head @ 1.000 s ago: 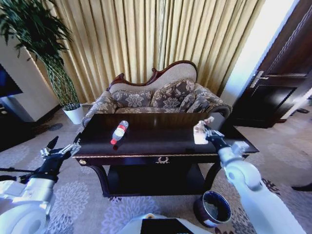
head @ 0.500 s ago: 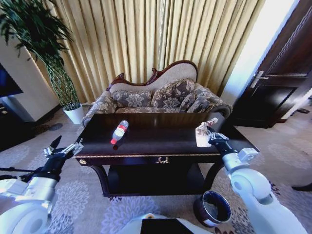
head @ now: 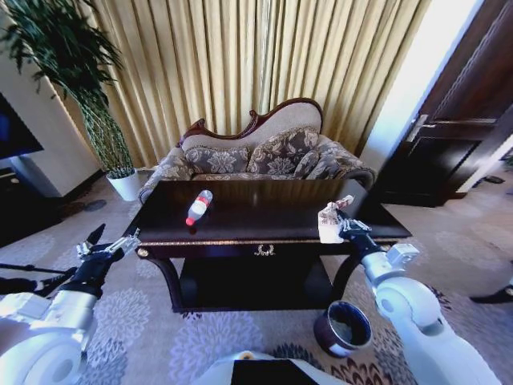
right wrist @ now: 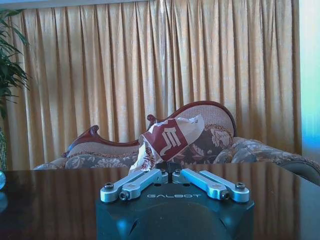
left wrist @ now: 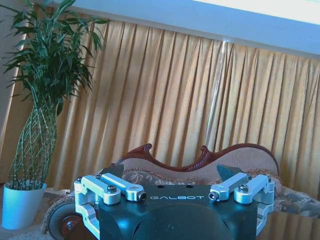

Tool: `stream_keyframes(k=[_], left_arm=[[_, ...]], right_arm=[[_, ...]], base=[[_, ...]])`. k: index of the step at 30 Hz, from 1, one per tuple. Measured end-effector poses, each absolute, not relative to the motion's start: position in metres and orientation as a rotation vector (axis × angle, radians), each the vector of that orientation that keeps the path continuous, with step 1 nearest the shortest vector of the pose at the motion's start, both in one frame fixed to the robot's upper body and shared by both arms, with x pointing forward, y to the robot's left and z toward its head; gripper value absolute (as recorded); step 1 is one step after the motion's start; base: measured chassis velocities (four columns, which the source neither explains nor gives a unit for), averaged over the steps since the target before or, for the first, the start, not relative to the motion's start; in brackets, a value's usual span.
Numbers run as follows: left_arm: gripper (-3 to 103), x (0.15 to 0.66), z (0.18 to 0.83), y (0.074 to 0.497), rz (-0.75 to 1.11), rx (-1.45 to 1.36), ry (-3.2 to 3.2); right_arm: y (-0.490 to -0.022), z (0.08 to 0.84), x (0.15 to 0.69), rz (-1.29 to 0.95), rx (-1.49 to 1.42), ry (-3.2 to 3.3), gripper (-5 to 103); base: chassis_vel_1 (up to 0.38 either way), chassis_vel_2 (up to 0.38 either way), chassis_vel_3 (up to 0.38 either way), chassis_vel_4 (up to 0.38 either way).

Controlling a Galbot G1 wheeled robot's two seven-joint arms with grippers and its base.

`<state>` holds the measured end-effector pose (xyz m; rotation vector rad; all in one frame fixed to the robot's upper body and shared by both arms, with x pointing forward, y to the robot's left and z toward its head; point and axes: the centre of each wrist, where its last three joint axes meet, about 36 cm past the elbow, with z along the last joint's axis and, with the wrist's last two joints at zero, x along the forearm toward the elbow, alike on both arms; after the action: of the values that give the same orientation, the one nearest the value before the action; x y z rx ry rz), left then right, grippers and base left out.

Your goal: Move to the front of the table and place the trash on the table into the trash bin.

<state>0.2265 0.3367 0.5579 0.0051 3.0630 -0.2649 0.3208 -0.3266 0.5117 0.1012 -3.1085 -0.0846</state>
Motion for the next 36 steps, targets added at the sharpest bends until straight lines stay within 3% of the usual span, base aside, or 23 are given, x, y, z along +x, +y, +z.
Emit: stream_keyframes(k=[17, 22, 24, 36], left_arm=[[100, 0.226, 0.558, 0.338, -0.266, -0.007, 3.056], [100, 0.226, 0.558, 0.337, -0.272, -0.007, 3.051], [100, 0.227, 0.557, 0.336, -0.284, -0.004, 3.046], [100, 0.225, 0.557, 0.337, -0.294, -0.022, 3.042]], right_arm=[[-0.327, 0.499, 0.325, -0.086, 0.076, -3.082, 0], [-0.338, 0.458, 0.32, 0.005, -0.03, -2.967, 0], [-0.351, 0.409, 0.319, 0.089, -0.107, -2.863, 0], [-0.414, 0.283, 0.35, 0.166, -0.294, -2.612, 0]], base=[[0.131, -0.13, -0.129, 0.127], [0.0, 0.0, 0.0, 0.0], [0.0, 0.0, 0.0, 0.0], [0.0, 0.0, 0.0, 0.0]])
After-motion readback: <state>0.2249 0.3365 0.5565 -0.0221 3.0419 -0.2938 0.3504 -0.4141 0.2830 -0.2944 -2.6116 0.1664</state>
